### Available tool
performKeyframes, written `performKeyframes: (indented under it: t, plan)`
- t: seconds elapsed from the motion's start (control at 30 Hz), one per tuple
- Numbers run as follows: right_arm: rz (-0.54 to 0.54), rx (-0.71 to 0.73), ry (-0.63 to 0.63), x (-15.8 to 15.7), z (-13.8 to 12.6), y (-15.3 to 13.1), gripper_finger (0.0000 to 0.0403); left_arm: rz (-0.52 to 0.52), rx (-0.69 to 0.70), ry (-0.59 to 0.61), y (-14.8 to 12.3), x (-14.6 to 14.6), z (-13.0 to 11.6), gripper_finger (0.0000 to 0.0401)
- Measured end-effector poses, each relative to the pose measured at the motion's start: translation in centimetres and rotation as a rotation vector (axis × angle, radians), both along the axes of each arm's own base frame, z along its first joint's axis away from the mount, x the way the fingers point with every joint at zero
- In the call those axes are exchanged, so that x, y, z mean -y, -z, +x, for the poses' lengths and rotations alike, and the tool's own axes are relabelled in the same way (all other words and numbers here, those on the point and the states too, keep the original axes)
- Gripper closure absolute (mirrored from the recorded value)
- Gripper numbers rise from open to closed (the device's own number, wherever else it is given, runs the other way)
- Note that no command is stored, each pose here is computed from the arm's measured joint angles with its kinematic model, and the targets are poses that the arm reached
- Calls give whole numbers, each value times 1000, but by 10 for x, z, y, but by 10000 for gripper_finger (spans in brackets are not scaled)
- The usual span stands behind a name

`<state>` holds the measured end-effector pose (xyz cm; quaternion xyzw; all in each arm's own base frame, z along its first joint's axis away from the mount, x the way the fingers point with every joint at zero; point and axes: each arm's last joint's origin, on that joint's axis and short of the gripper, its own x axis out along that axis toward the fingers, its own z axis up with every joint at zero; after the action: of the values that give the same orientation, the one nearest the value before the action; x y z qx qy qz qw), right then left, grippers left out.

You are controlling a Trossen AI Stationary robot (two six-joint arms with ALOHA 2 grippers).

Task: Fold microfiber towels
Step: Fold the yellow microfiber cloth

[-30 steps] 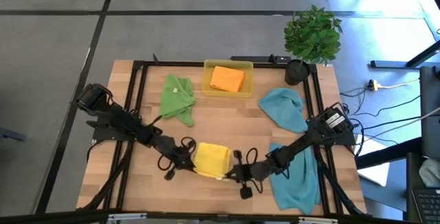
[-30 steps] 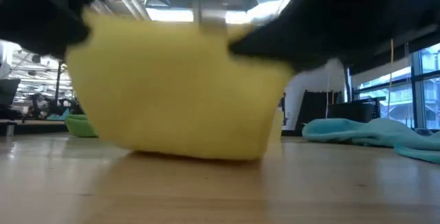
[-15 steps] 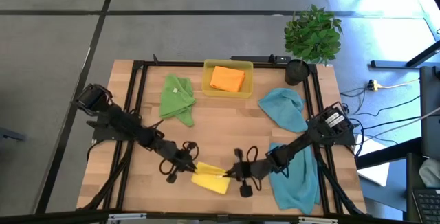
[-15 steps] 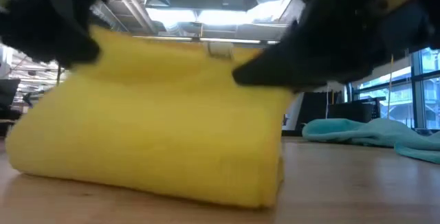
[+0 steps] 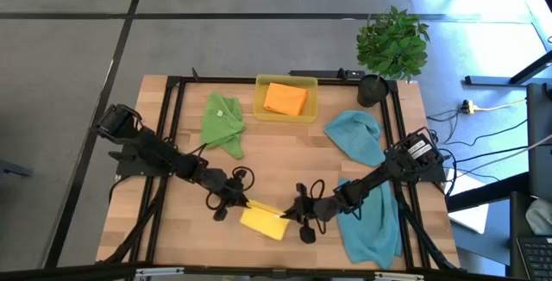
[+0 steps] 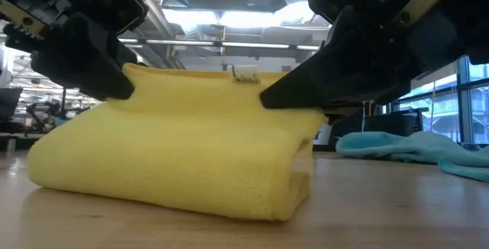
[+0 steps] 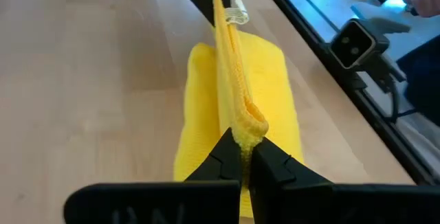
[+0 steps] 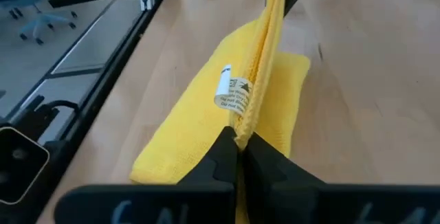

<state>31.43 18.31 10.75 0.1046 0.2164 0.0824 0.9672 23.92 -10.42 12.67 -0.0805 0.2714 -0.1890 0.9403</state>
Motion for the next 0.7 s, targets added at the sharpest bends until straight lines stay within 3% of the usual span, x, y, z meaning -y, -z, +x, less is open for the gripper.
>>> performKeyframes:
  t: [0.3, 0.7]
  plan:
    - [55, -50, -16, -4, 4, 12, 397, -6, -67, -2, 5, 1, -4, 401]
    - [-5, -145, -29, -7, 5, 25, 386, 26, -187, -43, 15, -2, -10, 401]
